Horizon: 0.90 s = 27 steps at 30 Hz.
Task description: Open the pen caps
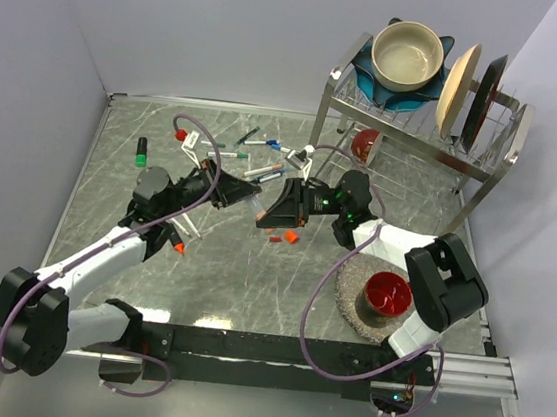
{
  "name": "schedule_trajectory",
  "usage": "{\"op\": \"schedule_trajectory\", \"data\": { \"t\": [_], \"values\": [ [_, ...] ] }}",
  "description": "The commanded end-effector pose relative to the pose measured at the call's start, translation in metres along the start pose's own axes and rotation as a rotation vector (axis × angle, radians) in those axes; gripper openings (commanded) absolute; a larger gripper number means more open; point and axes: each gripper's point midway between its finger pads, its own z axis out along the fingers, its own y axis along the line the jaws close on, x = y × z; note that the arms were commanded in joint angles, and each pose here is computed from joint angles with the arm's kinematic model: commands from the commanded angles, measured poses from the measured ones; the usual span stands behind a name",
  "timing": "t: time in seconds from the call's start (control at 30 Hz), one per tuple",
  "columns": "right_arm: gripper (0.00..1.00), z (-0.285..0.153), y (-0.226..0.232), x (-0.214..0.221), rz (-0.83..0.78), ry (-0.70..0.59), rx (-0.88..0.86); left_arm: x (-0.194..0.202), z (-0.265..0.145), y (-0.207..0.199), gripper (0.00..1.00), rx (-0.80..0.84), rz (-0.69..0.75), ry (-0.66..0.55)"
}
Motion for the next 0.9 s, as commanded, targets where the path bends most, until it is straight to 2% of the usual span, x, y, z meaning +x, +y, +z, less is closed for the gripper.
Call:
{"op": "schedule_trajectory", "data": {
  "t": [0.0, 0.03, 0.07, 0.17, 0.2, 0.33, 0.47, 0.5, 0.53, 0.57, 0.63, 0.67, 0.77, 0.87],
  "values": [
    [0.00, -0.005, -0.015, -0.003, -0.070, -0.031, 0.062, -0.017, 0.004, -0.036, 0.01, 0.117, 0.038, -0.005],
    [0.00, -0.007, -0.021, 0.002, -0.047, -0.018, 0.087, -0.022, 0.003, -0.034, 0.01, 0.109, 0.027, -0.018],
    [0.00, -0.007, -0.024, 0.004, -0.111, -0.006, 0.098, -0.032, -0.002, -0.035, 0.01, 0.100, 0.028, -0.056],
    [0.00, -0.009, -0.028, 0.020, -0.129, 0.044, 0.125, -0.078, -0.034, -0.020, 0.01, 0.015, 0.043, -0.227],
    [0.00, -0.009, -0.029, 0.025, -0.116, 0.057, 0.128, -0.105, -0.051, -0.005, 0.01, -0.054, 0.056, -0.328],
    [0.00, -0.008, -0.030, 0.032, -0.103, 0.078, 0.127, -0.149, -0.090, 0.013, 0.01, -0.181, 0.093, -0.466],
    [0.00, -0.007, -0.040, 0.028, -0.132, 0.079, 0.165, -0.154, -0.099, 0.026, 0.01, -0.219, 0.093, -0.453],
    [0.00, -0.011, -0.050, 0.036, -0.073, 0.099, 0.227, -0.155, -0.099, 0.030, 0.01, -0.244, 0.120, -0.443],
    [0.00, -0.014, -0.059, 0.036, -0.087, 0.109, 0.289, -0.154, -0.101, 0.039, 0.01, -0.289, 0.110, -0.437],
    [0.00, -0.022, -0.085, 0.015, -0.216, 0.077, 0.454, -0.144, -0.105, 0.062, 0.01, -0.383, 0.041, -0.408],
    [0.00, -0.042, -0.113, 0.014, -0.204, 0.085, 0.650, -0.139, -0.114, 0.086, 0.01, -0.521, 0.044, -0.376],
    [0.00, -0.056, -0.132, 0.003, -0.262, 0.082, 0.775, -0.138, -0.122, 0.101, 0.01, -0.594, 0.025, -0.388],
    [0.00, -0.074, -0.157, 0.007, -0.248, 0.127, 0.904, -0.108, -0.148, 0.148, 0.01, -0.803, -0.099, -0.363],
    [0.00, -0.083, -0.172, 0.011, -0.247, 0.167, 0.969, -0.089, -0.164, 0.178, 0.01, -0.927, -0.159, -0.330]
  ]
}}
